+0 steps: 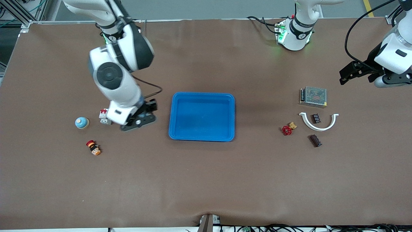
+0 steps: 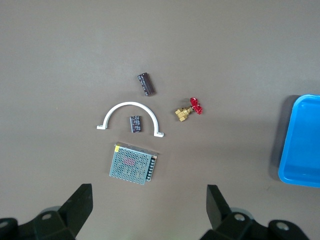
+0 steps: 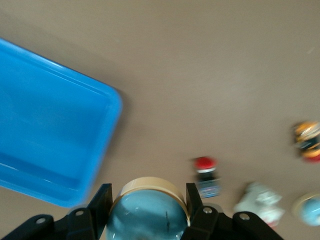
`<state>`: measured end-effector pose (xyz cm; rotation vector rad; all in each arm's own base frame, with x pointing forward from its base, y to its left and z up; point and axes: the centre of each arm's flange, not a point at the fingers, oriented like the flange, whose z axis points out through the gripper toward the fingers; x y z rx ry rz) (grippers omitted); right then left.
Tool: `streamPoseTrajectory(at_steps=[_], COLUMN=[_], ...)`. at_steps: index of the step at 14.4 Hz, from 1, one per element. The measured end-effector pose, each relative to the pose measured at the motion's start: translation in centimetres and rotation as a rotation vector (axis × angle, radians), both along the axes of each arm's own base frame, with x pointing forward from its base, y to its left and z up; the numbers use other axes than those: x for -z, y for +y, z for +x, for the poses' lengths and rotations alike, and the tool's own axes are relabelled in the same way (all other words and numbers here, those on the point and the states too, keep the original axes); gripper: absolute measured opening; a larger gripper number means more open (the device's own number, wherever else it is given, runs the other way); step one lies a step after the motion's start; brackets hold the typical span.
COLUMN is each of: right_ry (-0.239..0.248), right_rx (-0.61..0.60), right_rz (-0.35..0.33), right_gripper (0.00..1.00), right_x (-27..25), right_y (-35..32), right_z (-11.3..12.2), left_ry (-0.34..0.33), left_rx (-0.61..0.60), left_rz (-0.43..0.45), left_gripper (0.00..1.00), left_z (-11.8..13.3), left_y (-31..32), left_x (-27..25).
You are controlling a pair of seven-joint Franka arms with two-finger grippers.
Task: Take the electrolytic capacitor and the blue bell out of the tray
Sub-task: 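Carry the held bell with the right gripper toward the red button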
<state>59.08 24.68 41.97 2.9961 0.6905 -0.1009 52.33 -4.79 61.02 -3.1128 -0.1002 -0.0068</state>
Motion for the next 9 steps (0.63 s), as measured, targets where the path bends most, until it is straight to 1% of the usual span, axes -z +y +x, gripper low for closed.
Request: streamPoseTrajectory(at_steps=[3, 4, 6, 9], right_ry=[-0.004, -0.007, -0.026, -0.050], right_rx=[-0.189, -0.239, -0.364, -0.484], right_rz=[-0.090, -0.101, -0.094, -0.085], right_gripper=[0.65, 0.65, 0.65, 0.65], right_x=[0.5, 0.6, 1.1, 4.3], right_y=[-4.7, -5.8, -8.6, -13.9], right_z=[1.8, 2.3, 3.8, 5.8], left_ry=[0.007, 0.008, 0.007, 0.000], left_rx=[0.000, 0.000, 0.000, 0.001], left_rz=[0.001, 0.001, 0.001, 0.000], left_gripper=[1.00, 1.00, 1.00, 1.00], left_z=[-0.1, -0.1, -0.2, -0.2], left_y=[0.0, 0.0, 0.0, -0.1], left_x=[0.0, 0.0, -0.1, -0.5])
